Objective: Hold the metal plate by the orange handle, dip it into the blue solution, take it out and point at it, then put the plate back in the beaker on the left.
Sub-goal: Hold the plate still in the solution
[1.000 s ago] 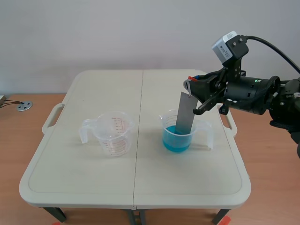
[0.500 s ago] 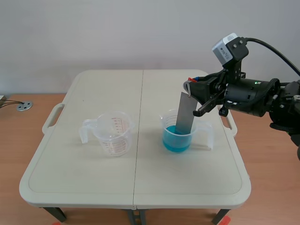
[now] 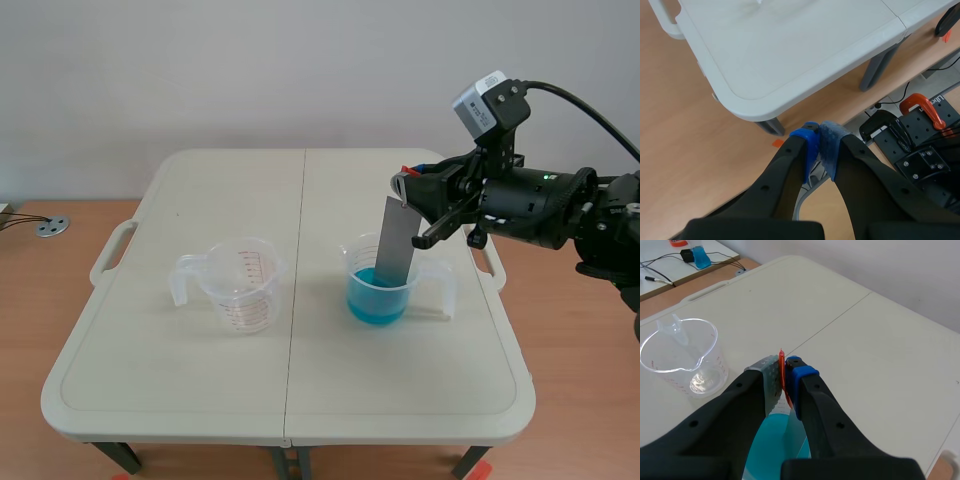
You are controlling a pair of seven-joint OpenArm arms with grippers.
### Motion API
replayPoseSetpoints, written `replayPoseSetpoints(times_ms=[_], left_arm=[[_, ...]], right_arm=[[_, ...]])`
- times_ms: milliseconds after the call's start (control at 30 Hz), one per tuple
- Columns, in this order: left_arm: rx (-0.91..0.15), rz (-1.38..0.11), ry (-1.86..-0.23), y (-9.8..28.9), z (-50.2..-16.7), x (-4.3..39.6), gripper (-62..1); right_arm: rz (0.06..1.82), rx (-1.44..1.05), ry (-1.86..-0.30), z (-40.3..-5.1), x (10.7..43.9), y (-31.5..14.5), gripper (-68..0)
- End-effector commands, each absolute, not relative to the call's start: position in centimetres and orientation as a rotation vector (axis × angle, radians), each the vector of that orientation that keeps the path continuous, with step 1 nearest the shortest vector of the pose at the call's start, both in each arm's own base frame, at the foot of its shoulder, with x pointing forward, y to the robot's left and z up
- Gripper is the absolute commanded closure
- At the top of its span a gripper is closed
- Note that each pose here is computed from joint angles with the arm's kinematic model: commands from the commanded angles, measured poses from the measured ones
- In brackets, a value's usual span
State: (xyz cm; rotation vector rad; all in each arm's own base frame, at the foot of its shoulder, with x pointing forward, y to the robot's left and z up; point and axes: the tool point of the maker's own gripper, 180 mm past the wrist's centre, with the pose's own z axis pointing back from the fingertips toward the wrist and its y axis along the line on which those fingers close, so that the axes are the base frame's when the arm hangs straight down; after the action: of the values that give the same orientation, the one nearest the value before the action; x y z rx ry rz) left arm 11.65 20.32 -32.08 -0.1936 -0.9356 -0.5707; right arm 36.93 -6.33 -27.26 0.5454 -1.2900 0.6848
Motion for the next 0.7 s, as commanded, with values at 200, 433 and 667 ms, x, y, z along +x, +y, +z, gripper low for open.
replayPoseSetpoints(times_ms=[200,433,667], left_arm=[[-0.223,-0.535,-1.013,19.8,-30.7,12.6,-1.5],[-0.235,-0.501,-1.038,19.8,-30.3,12.9,-1.5],[-0.235,-0.501,-1.037,19.8,-30.3,12.9,-1.5]], right_arm=[[0.699,0.543,-1.266,-27.8,36.6,-6.4,-1.5],[0.699,0.543,-1.266,-27.8,36.6,-6.4,-1.5],[0.699,0.543,-1.266,-27.8,36.6,-6.4,-1.5]])
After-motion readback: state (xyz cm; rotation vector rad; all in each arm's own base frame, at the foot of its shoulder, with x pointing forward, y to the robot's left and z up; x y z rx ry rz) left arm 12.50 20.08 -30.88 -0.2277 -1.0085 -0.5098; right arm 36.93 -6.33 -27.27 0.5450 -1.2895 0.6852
